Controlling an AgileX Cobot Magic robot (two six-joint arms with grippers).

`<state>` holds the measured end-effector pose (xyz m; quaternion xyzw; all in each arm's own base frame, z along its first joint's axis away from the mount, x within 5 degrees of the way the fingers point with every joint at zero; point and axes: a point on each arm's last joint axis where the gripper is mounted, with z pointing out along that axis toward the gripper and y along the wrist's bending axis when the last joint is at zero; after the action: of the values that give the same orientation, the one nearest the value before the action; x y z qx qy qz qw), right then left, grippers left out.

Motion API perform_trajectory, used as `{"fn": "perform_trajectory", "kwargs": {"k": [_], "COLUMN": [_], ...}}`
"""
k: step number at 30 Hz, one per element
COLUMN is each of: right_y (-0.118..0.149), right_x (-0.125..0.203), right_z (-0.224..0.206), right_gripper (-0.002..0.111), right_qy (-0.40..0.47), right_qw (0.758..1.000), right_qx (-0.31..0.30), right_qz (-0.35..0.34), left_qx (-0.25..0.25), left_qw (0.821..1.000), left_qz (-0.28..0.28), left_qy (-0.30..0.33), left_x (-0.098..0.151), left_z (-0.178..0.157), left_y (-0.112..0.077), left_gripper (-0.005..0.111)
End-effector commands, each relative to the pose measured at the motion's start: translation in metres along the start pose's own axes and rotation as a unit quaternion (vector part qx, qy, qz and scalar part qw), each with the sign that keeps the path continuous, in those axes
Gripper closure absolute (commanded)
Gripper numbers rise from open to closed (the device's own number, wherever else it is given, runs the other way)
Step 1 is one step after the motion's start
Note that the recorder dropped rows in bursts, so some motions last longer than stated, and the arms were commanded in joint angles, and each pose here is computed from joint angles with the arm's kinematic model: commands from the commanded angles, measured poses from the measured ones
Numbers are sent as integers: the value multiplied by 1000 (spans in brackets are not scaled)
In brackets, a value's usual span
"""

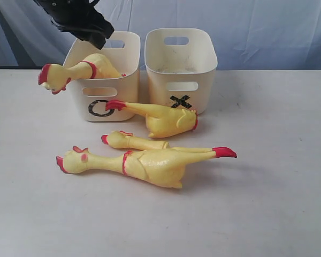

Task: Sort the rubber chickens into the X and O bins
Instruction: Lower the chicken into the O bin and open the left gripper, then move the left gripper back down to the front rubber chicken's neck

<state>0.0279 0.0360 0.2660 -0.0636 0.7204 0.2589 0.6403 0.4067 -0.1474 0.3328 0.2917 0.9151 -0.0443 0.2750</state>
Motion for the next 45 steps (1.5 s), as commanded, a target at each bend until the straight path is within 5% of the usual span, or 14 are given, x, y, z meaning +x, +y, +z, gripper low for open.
{"fn": "perform_trajectory", "kwargs": {"k": [1,8,23,36,45], "right_y": [0,0,0,0,0], "right_x": [-2,-2,-2,-2,-2], "right_z": [0,0,0,0,0], "right_gripper": [109,109,109,109,109], "right_qy": [-3,-2,-2,-1,-1], "right_qw": [1000,1000,1000,1000,1000], "right_qx": [0,0,0,-1,-1], "right_qz": [-3,-3,-3,-3,-3], "left_qx": [20,42,57,65,55], "left_qw": [1000,998,986,968,954], "left_qz": [16,52,152,228,278], "left_qy": [-15,-6,46,82,101], "left_x": [-6,-9,2,45,84], "left_z": [-13,-15,-11,-28,-46], "left_y": [-19,-51,-101,-138,-141], "left_gripper": [70,107,107,107,107]}}
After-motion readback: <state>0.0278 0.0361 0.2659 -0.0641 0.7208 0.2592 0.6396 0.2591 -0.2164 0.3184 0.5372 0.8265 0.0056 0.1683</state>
